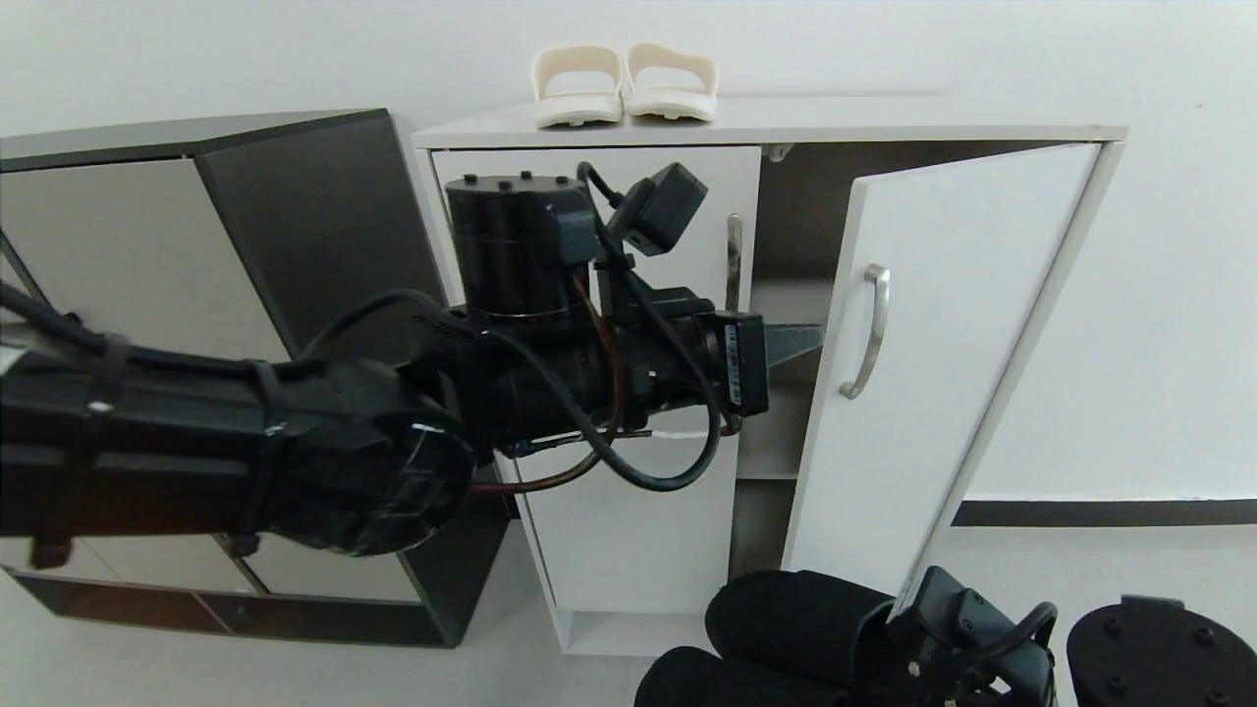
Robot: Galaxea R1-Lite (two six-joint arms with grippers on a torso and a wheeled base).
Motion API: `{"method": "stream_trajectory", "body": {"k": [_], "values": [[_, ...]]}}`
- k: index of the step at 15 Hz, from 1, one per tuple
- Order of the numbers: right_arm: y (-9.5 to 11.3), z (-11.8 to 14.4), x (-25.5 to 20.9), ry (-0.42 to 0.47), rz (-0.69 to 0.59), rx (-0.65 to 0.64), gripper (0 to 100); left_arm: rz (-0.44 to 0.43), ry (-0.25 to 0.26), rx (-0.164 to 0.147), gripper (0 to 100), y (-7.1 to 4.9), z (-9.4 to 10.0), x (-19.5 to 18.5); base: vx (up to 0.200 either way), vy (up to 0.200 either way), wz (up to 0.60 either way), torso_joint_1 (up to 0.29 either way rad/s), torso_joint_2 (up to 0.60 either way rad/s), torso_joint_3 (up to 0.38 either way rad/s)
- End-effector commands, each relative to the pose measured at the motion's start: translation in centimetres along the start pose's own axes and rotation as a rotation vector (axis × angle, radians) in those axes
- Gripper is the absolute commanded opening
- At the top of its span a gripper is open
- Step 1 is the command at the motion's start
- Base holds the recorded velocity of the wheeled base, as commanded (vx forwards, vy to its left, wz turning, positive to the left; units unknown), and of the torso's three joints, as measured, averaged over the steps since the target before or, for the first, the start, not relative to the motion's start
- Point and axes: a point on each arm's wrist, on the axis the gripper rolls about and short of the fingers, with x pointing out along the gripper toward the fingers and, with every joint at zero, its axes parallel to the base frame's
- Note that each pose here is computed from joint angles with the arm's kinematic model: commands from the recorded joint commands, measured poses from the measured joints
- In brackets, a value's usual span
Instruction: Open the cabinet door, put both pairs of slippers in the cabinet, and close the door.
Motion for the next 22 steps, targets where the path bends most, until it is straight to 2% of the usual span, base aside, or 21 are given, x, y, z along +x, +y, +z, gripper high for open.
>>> {"method": "stream_trajectory", "body": {"k": [1,2,6,7,8,9,10,11,13,14,19,22], "values": [[0.4,0.1,-0.1,-0.006,0.016,-0.008,0,-0.002,-0.059,0.026,0,-1.2,1.2,-2.7,0.0,0.0,0.0,0.0,0.0,0.0],[0.4,0.1,-0.1,-0.006,0.018,-0.009,0,0.007,-0.075,0.031,0,-0.7,1.3,-2.6,0.0,0.0,0.0,0.0,0.0,0.0],[0.4,-0.2,-0.2,0.003,0.015,-0.032,0,0.032,-0.124,0.047,0,3.6,-0.3,1.7,0.0,0.0,0.0,0.0,0.0,0.0],[0.4,-0.2,-0.3,0.0,0.015,-0.032,0,0.026,-0.172,0.066,0,4.6,-0.4,2.4,0.0,0.0,0.0,0.0,0.0,0.0],[0.4,-0.2,-0.3,0.001,0.015,-0.032,0,0.02,-0.189,0.063,0,4.8,-0.3,2.8,0.0,0.0,0.0,0.0,0.0,0.0],[0.4,-0.2,-0.3,0.003,0.015,-0.032,0,0.012,-0.185,0.055,0,4.7,-0.1,2.9,0.0,0.0,0.0,0.0,0.0,0.0],[0.4,-0.3,-0.2,0.006,0.014,-0.032,0,0.005,-0.156,0.041,0,4.4,0.0,3.2,0.0,0.0,0.0,0.0,0.0,0.0],[0.4,-0.3,-0.2,0.006,0.014,-0.032,0,0.002,-0.151,0.039,0,4.2,0.1,3.4,0.0,0.0,0.0,0.0,0.0,0.0],[0.6,-0.5,-0.3,0.018,0.026,-0.038,0,-0.077,-0.103,0.033,0,3.9,0.4,3.7,0.0,0.0,0.0,0.0,0.0,0.0],[0.7,-0.6,-0.3,0.02,0.032,-0.042,0,-0.088,-0.094,0.031,0,3.8,0.7,3.7,0.0,0.0,0.0,0.0,0.0,0.0],[1.2,-0.6,-0.3,0.024,0.054,-0.047,0,-0.11,-0.067,0.022,0,4.2,1.3,4.4,0.0,0.0,0.0,0.0,0.0,0.0],[2.1,-1.1,-0.5,0.04,0.092,-0.064,0,-0.111,-0.052,0.015,0,4.4,1.0,4.7,-0.2,0.0,0.0,0.004,0.0,0.001]]}}
